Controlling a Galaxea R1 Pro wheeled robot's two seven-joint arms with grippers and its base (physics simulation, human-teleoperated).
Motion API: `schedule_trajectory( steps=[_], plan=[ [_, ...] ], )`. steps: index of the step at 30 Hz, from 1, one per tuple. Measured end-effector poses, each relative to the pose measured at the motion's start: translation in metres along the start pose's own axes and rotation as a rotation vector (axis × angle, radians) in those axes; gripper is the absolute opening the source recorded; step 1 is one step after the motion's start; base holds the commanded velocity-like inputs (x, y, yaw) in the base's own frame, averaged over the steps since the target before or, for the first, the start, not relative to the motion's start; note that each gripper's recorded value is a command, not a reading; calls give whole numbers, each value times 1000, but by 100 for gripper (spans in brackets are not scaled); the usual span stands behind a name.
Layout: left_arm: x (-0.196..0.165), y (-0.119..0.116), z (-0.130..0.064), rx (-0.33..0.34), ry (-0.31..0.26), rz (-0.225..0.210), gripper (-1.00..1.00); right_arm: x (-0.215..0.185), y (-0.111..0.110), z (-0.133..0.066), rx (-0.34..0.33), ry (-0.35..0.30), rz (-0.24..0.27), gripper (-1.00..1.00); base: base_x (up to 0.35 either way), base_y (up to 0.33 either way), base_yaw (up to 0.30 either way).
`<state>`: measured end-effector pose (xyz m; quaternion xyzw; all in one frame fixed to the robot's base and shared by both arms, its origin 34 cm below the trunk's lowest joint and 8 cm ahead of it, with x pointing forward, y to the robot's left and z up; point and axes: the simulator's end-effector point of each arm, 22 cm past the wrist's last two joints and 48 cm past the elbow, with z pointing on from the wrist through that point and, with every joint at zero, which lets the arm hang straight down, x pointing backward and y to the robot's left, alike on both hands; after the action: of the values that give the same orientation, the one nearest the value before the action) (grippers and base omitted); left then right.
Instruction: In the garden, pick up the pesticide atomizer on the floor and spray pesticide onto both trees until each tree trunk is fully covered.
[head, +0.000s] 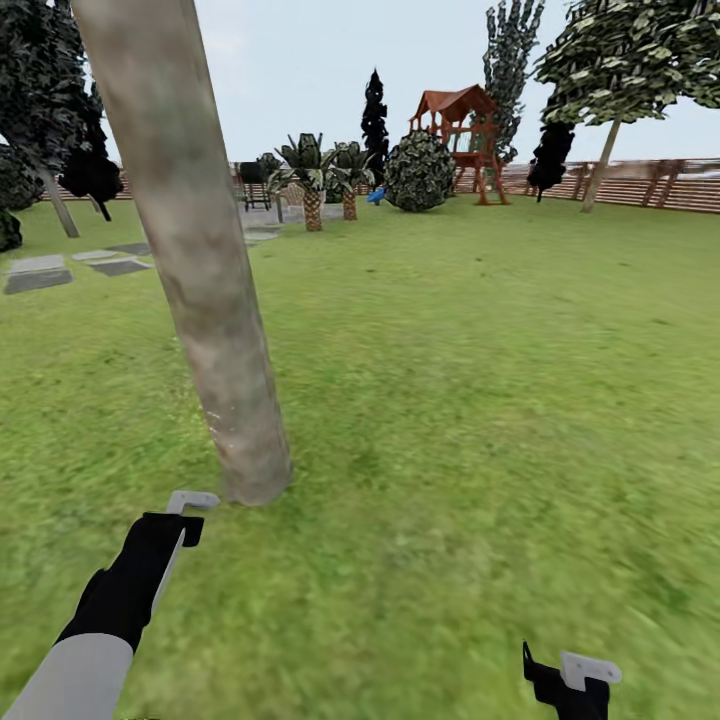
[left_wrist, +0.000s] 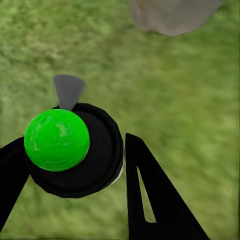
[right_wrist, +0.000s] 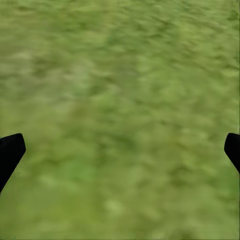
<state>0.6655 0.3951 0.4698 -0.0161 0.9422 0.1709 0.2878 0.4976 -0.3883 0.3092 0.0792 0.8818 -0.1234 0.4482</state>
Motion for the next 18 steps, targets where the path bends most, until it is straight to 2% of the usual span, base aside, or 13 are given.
schedule_trajectory(
  steps=[7,18],
  plan=[
    [0,0,0,1,-1,-1,-100,0,0,0,0,0,0,100,149,-244,247],
    [0,-2,0,4,-1,-3,-100,0,0,0,0,0,0,100,214,-188,10]
  ],
)
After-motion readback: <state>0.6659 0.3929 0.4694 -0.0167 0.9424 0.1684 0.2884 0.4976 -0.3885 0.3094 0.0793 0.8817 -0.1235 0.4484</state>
